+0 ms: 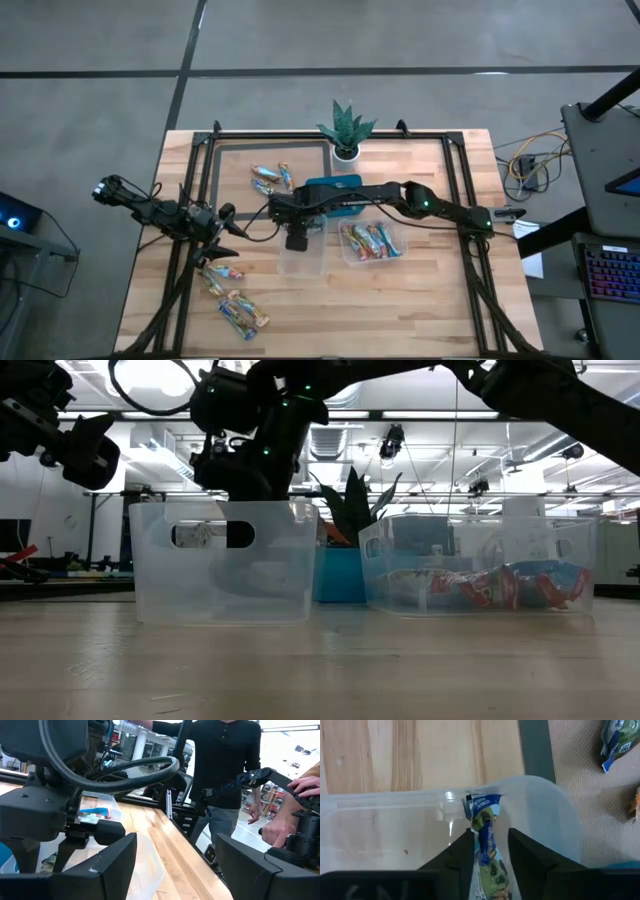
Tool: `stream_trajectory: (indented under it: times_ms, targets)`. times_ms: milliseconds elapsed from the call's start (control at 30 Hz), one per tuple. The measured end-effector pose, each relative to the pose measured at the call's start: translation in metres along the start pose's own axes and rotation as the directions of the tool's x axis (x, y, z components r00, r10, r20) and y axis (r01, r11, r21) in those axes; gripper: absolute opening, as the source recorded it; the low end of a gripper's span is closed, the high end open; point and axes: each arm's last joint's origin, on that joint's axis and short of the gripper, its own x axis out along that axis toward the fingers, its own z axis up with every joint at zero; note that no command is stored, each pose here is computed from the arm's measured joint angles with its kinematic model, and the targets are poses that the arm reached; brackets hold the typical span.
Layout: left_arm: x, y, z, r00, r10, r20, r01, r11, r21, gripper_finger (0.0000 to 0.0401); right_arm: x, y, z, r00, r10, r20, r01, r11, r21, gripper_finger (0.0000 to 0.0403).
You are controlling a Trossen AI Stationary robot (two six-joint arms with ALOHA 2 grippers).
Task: Pick and place Granola Bars by type
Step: Put the blue granola bar into the left transparent bin, then put the red granola bar into the right transparent bin
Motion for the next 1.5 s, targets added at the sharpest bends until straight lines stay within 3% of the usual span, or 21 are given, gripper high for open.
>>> stream_trajectory:
  times_ms: [300, 833, 1000, 1167, 1367, 1500]
  targets:
    - [0.000, 0.000, 0.000, 1.000, 0.000, 0.000, 0.000, 1.000, 0.000, 0.0250, -0.029, 0.003, 0.004, 0.999, 0.008, 0.050, -0.009, 1.000, 0.004, 0.0165]
    - [0.000, 0.000, 0.000, 1.000, 0.000, -0.001, 0.000, 1.000, 0.000, 0.0250, -0.090, 0.009, 0.014, 0.976, 0.033, 0.217, -0.011, 0.995, -0.104, 0.0169]
    - [0.000, 0.000, 0.000, 1.000, 0.000, -0.001, 0.000, 1.000, 0.000, 0.0250, -0.103, 0.013, 0.023, 0.941, 0.072, 0.329, -0.018, 0.986, -0.165, 0.0169]
    - [0.000, 0.000, 0.000, 1.000, 0.000, 0.000, 0.000, 1.000, 0.000, 0.0250, -0.110, 0.017, 0.038, 0.864, 0.178, 0.470, -0.089, 0.975, -0.204, 0.0169]
    - [0.000, 0.000, 0.000, 1.000, 0.000, -0.001, 0.000, 1.000, 0.000, 0.0250, -0.118, 0.018, 0.038, 0.851, 0.186, 0.491, -0.088, 0.973, -0.215, 0.0169]
    - [0.000, 0.000, 0.000, 1.000, 0.000, 0.000, 0.000, 1.000, 0.000, 0.0250, -0.142, 0.025, 0.037, 0.820, 0.204, 0.535, -0.082, 0.966, -0.243, 0.0169]
